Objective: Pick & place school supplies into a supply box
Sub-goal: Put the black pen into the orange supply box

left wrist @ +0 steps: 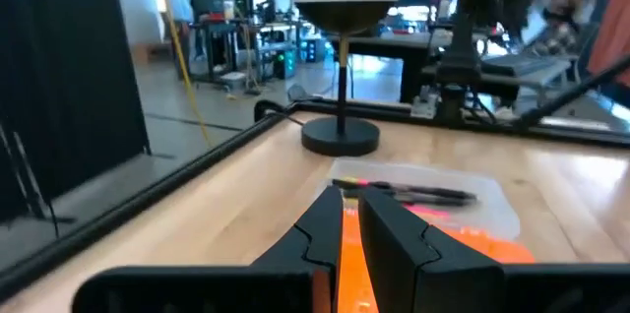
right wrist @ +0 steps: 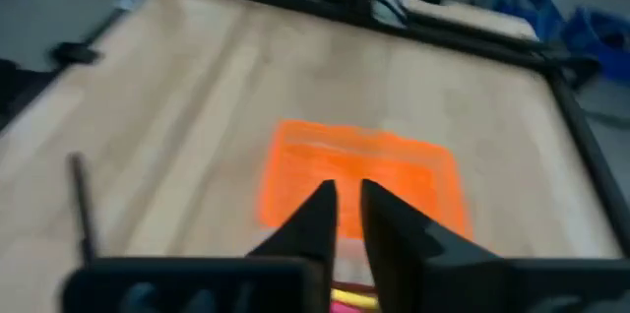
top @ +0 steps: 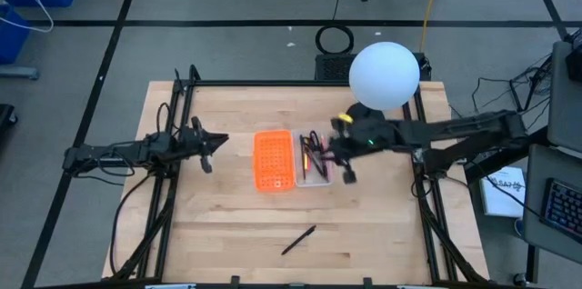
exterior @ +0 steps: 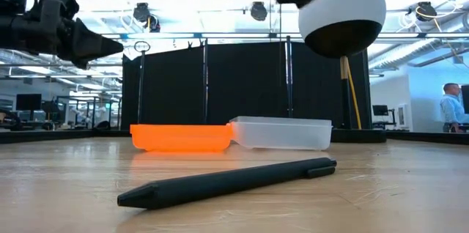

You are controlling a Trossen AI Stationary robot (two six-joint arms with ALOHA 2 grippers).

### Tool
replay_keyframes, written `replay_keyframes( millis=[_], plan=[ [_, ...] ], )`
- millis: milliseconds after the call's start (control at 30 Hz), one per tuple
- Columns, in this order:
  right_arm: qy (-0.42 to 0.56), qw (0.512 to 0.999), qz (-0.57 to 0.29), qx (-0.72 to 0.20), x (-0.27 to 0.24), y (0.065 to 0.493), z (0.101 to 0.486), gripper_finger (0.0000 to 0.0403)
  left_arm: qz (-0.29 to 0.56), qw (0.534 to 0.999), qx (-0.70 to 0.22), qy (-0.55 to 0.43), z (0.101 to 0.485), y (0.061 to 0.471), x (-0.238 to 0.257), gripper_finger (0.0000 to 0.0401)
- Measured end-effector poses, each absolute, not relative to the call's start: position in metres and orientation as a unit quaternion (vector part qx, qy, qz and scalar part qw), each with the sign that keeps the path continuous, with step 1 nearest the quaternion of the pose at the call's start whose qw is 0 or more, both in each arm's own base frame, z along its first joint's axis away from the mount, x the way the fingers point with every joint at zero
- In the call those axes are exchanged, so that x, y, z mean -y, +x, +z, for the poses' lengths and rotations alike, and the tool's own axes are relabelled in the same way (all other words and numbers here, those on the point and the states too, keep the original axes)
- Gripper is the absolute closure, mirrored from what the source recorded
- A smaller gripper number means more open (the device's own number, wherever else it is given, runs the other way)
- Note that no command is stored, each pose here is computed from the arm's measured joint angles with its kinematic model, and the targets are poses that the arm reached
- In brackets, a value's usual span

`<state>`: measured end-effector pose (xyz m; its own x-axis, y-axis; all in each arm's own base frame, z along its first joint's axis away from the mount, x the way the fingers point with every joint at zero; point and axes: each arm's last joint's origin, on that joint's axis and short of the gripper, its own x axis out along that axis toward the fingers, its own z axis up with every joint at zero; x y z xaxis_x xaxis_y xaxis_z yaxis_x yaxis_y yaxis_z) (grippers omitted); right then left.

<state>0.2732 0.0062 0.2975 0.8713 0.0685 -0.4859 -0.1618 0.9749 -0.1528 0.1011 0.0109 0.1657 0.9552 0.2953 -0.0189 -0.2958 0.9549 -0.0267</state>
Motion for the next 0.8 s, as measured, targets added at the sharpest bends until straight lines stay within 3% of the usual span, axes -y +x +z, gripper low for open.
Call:
replay_keyframes(
  millis=[100, 300, 567, 800],
  plan=[
    [-0.094, 0.973, 0.072, -0.199, -0.014, 0.253, 0.274, 0.0396, 0.15, 0.988, -0.01, -0.042, 0.165, 0.102, -0.011, 0.0354],
    [-0.04, 0.99, 0.076, -0.112, -0.019, 0.215, 0.247, 0.0399, 0.156, 0.981, -0.001, -0.115, 0.164, 0.102, -0.011, 0.0354],
    [-0.039, 0.992, 0.1, -0.067, -0.018, 0.167, 0.258, 0.0402, 0.153, 0.984, -0.014, -0.089, 0.163, 0.103, -0.011, 0.0354],
    [-0.046, 0.993, 0.111, -0.012, -0.017, 0.147, 0.237, 0.0403, 0.157, 0.984, -0.029, -0.075, 0.161, 0.104, -0.011, 0.0354]
  ],
)
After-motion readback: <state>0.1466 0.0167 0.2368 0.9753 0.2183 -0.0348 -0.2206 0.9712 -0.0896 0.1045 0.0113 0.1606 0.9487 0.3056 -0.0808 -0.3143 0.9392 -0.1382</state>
